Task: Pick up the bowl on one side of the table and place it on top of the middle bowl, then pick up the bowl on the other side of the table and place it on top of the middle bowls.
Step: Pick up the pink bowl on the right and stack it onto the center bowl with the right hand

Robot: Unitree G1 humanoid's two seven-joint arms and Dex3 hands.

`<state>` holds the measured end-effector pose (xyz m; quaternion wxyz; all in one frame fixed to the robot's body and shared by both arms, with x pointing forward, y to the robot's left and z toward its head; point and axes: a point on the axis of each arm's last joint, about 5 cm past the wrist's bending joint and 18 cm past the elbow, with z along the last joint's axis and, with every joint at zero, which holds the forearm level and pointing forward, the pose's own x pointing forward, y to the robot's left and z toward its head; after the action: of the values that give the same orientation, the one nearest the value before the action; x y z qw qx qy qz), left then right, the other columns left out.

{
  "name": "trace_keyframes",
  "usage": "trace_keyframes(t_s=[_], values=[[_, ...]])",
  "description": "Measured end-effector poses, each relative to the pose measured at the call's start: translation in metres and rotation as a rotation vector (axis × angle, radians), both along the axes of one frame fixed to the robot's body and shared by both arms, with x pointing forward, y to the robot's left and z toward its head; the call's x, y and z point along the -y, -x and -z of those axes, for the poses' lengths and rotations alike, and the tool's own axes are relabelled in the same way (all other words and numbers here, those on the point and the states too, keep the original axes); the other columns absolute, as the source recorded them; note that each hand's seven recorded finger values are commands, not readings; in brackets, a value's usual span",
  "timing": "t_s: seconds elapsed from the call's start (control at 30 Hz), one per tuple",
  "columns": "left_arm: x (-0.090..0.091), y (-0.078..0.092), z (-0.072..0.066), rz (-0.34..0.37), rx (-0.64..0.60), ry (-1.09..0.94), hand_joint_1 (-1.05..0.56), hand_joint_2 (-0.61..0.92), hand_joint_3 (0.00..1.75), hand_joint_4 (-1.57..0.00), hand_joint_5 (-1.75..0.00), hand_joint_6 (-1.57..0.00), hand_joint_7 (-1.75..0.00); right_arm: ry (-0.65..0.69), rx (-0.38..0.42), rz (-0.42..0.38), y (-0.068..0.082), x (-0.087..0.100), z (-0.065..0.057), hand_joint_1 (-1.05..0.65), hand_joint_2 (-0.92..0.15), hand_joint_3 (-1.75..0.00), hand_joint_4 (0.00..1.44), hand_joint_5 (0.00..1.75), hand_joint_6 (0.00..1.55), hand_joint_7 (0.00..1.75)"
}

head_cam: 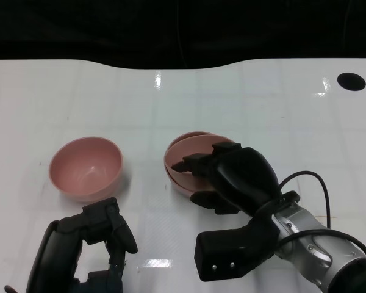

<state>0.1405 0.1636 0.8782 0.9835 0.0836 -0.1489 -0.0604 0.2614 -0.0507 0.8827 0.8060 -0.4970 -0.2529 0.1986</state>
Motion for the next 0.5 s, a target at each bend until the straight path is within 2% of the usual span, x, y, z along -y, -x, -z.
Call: trace_keyframes(t_s=[0.03, 0.1, 0.27, 0.5], values=[[0.0, 0.0, 0.0, 0.0, 0.0, 0.0, -0.07, 0.25, 1.57, -0.89, -1.73, -0.86, -1.51, 0.01, 0.008, -0.008, 0.0, 0.0, -0.001, -0.65, -0.92, -0.22, 0.06, 0.68, 0.37, 0.0], [0.0, 0.0, 0.0, 0.0, 0.0, 0.001, -0.07, 0.25, 1.57, -0.89, -1.73, -0.87, -1.51, 0.035, 0.024, -0.026, 0.0, 0.0, -0.003, -0.68, -0.92, -0.23, 0.02, 0.68, 0.33, 0.0], [0.0, 0.0, 0.0, 0.0, 0.001, 0.0, -0.07, 0.25, 1.56, -0.89, -1.73, -0.86, -1.5, 0.085, 0.018, -0.043, -0.001, 0.001, -0.008, -0.73, -0.92, -0.27, 0.0, 0.47, 0.2, 0.01], [0.001, 0.0, 0.0, -0.004, 0.003, -0.003, -0.07, 0.25, 1.57, -0.88, -1.73, -0.86, -1.5, 0.1, 0.019, -0.057, 0.002, 0.001, -0.016, -0.74, -0.92, -0.3, 0.0, 0.38, 0.17, 0.0]])
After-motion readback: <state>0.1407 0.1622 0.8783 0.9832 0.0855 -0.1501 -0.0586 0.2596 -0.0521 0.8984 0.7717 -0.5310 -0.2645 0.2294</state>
